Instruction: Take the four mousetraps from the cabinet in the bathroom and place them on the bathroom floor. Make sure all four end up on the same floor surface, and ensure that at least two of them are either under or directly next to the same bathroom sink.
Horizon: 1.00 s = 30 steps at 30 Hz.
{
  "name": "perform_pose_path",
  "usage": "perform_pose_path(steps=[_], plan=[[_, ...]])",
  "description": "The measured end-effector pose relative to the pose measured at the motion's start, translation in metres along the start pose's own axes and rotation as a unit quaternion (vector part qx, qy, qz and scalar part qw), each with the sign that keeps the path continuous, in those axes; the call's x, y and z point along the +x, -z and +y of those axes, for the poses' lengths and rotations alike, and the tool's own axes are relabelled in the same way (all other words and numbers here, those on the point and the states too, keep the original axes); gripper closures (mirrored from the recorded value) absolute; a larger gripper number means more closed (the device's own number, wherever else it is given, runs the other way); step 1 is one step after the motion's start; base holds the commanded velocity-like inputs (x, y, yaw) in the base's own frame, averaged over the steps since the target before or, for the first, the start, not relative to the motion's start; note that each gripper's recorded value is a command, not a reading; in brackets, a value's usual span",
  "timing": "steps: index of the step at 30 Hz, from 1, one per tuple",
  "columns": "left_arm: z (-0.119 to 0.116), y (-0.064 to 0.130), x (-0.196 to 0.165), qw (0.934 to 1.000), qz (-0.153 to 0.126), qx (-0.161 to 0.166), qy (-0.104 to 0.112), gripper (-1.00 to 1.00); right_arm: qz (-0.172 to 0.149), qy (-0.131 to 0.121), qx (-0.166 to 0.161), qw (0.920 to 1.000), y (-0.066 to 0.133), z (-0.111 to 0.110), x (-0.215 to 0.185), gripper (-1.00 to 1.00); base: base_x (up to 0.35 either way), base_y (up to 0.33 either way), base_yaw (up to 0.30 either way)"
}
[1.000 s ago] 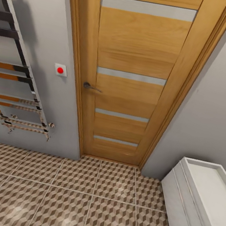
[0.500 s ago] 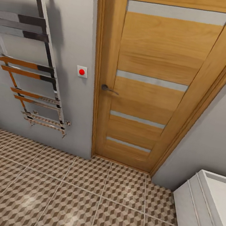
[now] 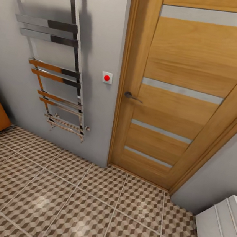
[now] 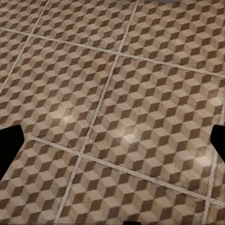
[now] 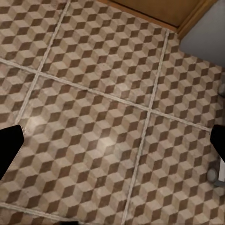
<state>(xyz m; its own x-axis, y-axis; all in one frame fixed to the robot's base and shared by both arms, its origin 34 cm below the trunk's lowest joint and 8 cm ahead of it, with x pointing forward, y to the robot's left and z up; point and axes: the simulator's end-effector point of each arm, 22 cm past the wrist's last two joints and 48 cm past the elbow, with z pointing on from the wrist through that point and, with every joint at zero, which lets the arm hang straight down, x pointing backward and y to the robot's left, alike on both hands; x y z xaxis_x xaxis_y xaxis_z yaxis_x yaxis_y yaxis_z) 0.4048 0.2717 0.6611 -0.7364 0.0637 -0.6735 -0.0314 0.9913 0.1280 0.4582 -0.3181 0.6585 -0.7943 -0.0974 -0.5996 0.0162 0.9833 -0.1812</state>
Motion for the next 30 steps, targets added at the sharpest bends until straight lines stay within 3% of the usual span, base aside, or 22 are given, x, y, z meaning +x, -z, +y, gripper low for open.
perform_pose_path(steps=[30], plan=[[-0.0001, 0.0000, 0.0000, 1.0000, 0.000, 0.000, 0.000, -1.00, 0.000, 0.000, 0.000, 1.0000, 0.0000, 0.0000, 0.0000, -1.00, 0.000, 0.000, 0.278]])
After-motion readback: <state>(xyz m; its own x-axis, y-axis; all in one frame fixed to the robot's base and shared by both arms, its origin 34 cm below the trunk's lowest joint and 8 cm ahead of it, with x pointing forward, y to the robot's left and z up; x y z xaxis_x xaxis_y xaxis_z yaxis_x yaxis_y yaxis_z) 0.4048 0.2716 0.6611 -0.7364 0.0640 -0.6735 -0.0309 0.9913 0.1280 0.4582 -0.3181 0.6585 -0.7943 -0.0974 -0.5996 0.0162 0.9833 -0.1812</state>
